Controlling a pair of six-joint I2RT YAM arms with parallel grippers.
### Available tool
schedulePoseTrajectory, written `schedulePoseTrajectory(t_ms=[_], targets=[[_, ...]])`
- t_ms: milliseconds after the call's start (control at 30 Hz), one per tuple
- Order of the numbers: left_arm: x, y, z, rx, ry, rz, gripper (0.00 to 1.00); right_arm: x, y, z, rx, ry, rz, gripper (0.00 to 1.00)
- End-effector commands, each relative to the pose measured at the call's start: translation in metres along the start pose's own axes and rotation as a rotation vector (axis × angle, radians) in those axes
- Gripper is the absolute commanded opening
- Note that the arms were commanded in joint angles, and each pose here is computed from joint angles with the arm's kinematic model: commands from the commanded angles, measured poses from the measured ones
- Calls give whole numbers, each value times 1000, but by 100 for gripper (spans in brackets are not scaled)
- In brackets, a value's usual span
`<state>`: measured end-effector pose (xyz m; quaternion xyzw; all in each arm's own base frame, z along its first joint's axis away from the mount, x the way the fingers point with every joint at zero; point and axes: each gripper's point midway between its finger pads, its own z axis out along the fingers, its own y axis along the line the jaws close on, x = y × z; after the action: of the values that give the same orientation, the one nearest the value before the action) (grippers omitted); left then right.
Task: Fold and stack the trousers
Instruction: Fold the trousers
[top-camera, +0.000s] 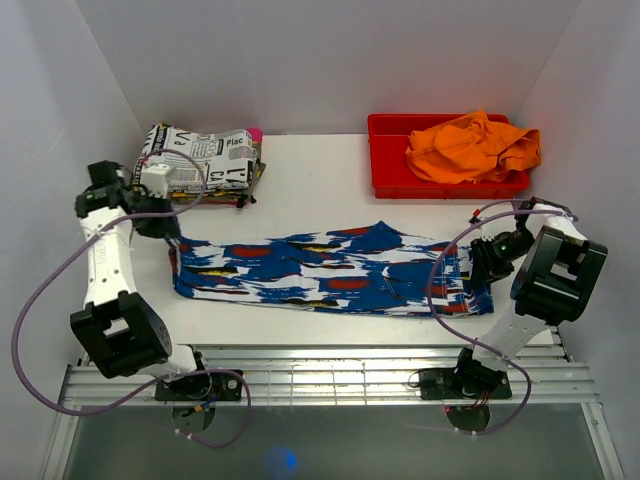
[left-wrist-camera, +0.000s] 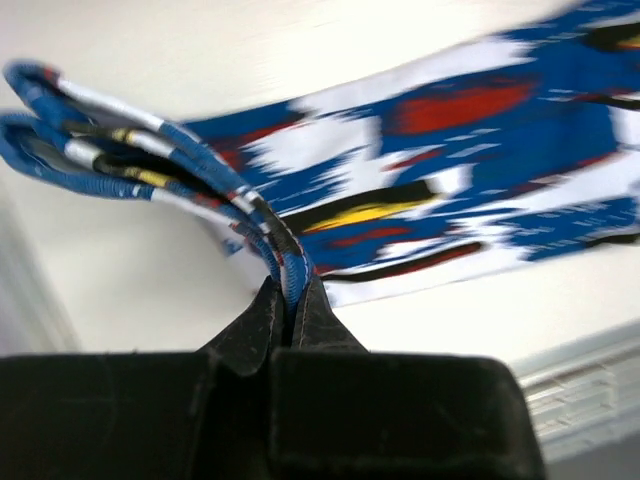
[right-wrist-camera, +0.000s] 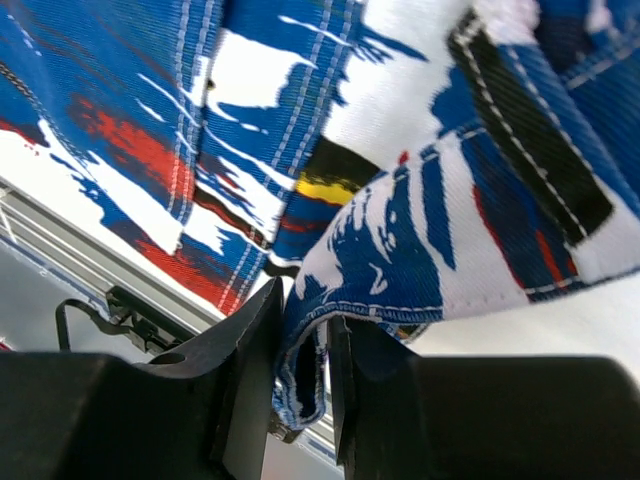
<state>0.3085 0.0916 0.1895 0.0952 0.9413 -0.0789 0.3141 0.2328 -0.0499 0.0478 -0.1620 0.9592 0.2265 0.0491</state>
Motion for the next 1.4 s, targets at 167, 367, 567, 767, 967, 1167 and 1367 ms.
schedulePoseTrajectory(t_ms=[167, 367, 567, 767, 967, 1167, 1367], targets=[[-15, -164, 34, 372, 33, -93, 0, 4, 23, 0, -51, -16, 23, 29], [-17, -251, 58, 376, 32, -133, 0, 7, 22, 2, -44, -3, 28, 29], [1, -300, 90, 314, 77, -180, 0, 6, 23, 6, -47, 9, 39, 29], [11, -333, 115, 295, 128, -197, 0, 8, 23, 9, -50, 25, 53, 28], [22, -370, 131, 313, 145, -152, 0, 8, 24, 10, -46, 30, 60, 28], [31, -384, 140, 328, 168, -129, 0, 11, 26, 11, -42, 39, 55, 28], [30, -388, 134, 313, 143, -91, 0, 10, 26, 11, -44, 39, 54, 28]])
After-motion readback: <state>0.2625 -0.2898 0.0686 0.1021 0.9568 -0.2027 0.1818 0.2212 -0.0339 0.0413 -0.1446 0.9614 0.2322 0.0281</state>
